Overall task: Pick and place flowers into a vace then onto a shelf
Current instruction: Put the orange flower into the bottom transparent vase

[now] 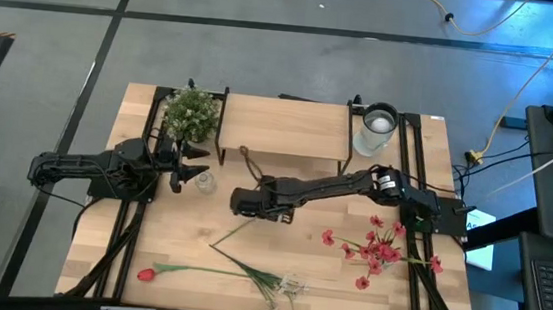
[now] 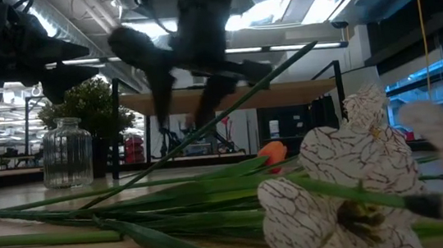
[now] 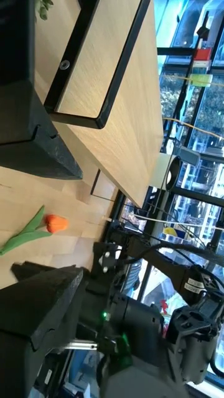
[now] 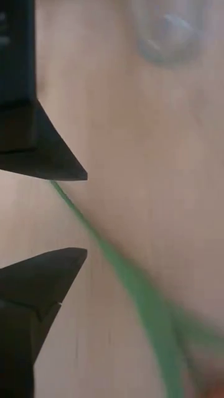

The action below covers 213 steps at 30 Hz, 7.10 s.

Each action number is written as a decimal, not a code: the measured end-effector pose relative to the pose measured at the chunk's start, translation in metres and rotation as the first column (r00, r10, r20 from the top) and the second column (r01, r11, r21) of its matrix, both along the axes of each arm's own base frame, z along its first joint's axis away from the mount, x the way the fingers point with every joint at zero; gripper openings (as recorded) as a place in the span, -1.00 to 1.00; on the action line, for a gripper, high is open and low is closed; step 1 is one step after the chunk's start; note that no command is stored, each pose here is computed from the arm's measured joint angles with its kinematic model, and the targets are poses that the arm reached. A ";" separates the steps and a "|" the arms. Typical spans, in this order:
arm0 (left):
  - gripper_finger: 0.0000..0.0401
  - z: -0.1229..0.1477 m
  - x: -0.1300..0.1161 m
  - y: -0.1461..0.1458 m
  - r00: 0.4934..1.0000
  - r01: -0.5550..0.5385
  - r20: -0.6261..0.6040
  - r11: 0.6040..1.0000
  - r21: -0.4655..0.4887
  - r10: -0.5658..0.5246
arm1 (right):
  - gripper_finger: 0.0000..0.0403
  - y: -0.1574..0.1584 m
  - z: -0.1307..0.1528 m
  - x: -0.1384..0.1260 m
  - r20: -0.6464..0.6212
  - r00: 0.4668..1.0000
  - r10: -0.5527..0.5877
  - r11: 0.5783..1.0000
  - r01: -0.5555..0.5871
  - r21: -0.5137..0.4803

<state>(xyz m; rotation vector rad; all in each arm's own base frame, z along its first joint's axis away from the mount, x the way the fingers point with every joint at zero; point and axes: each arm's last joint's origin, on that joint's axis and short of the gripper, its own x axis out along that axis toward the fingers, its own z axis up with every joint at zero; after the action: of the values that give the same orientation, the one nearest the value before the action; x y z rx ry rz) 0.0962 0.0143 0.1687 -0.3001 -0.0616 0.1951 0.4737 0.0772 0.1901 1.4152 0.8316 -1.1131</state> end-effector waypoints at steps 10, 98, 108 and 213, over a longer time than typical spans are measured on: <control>0.17 0.000 0.000 0.000 1.000 0.000 0.000 1.000 0.000 0.000 | -0.06 -0.003 -0.006 -0.006 -0.025 0.944 -0.330 0.944 0.330 0.005; 0.17 -0.001 0.000 0.000 1.000 0.016 -0.007 1.000 0.000 -0.016 | -0.06 -0.022 -0.060 -0.011 -0.250 0.886 -0.390 0.920 0.363 -0.150; 0.17 -0.001 0.000 -0.001 1.000 0.026 -0.007 1.000 0.000 -0.026 | -0.06 -0.022 -0.060 -0.012 -0.237 0.856 -0.458 0.888 0.434 -0.150; 0.17 0.008 -0.004 0.009 0.939 -0.330 0.086 0.942 -0.055 0.333 | -0.98 -0.064 0.369 -0.404 -0.167 0.355 0.920 -0.027 -0.367 -0.930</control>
<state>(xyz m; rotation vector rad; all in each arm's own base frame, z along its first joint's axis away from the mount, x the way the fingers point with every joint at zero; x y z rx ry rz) 0.0921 0.0234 0.1764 -0.3381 -0.2030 0.5185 0.0696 0.0134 0.5595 0.1092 0.2730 -0.0967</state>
